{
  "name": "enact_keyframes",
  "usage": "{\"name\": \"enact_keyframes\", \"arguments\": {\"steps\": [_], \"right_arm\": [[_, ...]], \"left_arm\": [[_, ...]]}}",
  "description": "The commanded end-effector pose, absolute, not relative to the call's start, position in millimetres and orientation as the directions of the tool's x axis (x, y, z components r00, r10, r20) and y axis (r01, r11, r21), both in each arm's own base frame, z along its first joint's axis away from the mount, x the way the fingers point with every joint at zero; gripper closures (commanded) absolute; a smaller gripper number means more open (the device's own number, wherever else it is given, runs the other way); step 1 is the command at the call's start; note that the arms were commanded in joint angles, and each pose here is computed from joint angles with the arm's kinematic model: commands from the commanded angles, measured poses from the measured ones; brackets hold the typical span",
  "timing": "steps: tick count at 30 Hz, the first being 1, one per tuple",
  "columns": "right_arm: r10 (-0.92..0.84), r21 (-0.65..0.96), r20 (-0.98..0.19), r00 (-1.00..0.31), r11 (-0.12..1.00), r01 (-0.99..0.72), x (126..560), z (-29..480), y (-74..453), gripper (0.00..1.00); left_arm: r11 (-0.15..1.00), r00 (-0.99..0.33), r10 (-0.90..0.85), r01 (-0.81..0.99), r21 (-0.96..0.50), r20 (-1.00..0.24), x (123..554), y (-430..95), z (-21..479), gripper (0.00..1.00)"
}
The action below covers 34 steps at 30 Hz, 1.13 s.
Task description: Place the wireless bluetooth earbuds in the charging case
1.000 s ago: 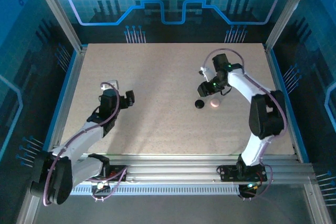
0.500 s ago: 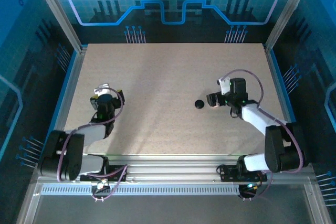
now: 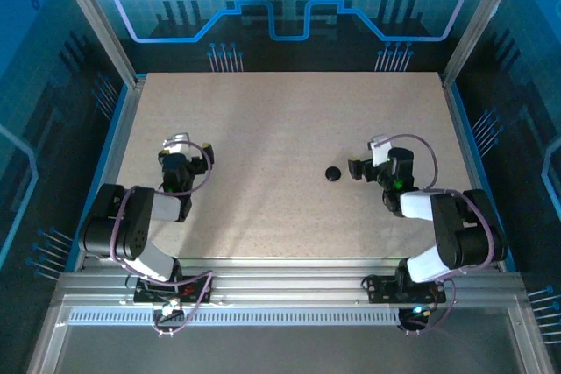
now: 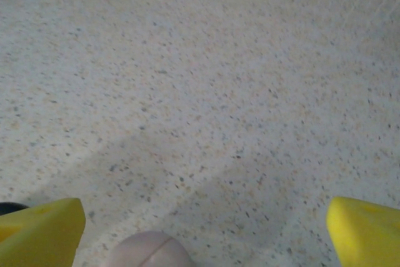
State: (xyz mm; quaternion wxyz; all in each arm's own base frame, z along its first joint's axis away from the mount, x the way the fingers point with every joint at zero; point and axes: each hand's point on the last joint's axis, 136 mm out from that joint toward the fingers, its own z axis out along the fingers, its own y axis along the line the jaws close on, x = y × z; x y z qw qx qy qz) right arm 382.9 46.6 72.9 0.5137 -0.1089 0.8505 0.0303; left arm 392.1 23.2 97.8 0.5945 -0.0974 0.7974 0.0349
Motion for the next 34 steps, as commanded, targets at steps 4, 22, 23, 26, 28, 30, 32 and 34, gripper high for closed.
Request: {"name": "enact_keyframes", "arguments": {"steps": [4,22,23,26,28,30,32,34], "right_arm": [[-0.092,-0.024,-0.920,-0.382,0.984,-0.179,397,94,35,0.00],[-0.093,-0.025,-0.919,-0.384,0.984,-0.178,397,94,35,0.00],[-0.093,-0.025,-0.919,-0.384,0.984,-0.178,396,94,35,0.00],[-0.093,-0.025,-0.918,-0.384,0.984,-0.177,396,94,35,0.00],[-0.092,-0.025,-0.919,-0.384,0.984,-0.177,397,94,35,0.00],[-0.092,-0.024,-0.919,-0.383,0.984,-0.179,397,94,35,0.00],[-0.093,-0.025,-0.919,-0.383,0.984,-0.179,397,94,35,0.00],[-0.094,-0.026,-0.919,-0.383,0.984,-0.179,397,94,35,0.00]], "left_arm": [[0.981,-0.283,-0.127,-0.177,-0.078,-0.951,392,21,98,0.01],[0.992,-0.311,-0.097,-0.103,-0.068,-0.945,397,8,97,0.01],[0.993,-0.313,-0.094,-0.095,-0.067,-0.945,397,7,97,0.01],[0.994,-0.316,-0.092,-0.086,-0.067,-0.944,398,6,96,0.01],[0.994,-0.316,-0.091,-0.083,-0.068,-0.944,398,5,97,0.01],[0.994,-0.318,-0.092,-0.084,-0.069,-0.944,397,5,96,0.01],[0.994,-0.318,-0.091,-0.085,-0.067,-0.944,398,5,96,0.01],[0.994,-0.317,-0.091,-0.084,-0.068,-0.944,397,5,96,0.01]]}}
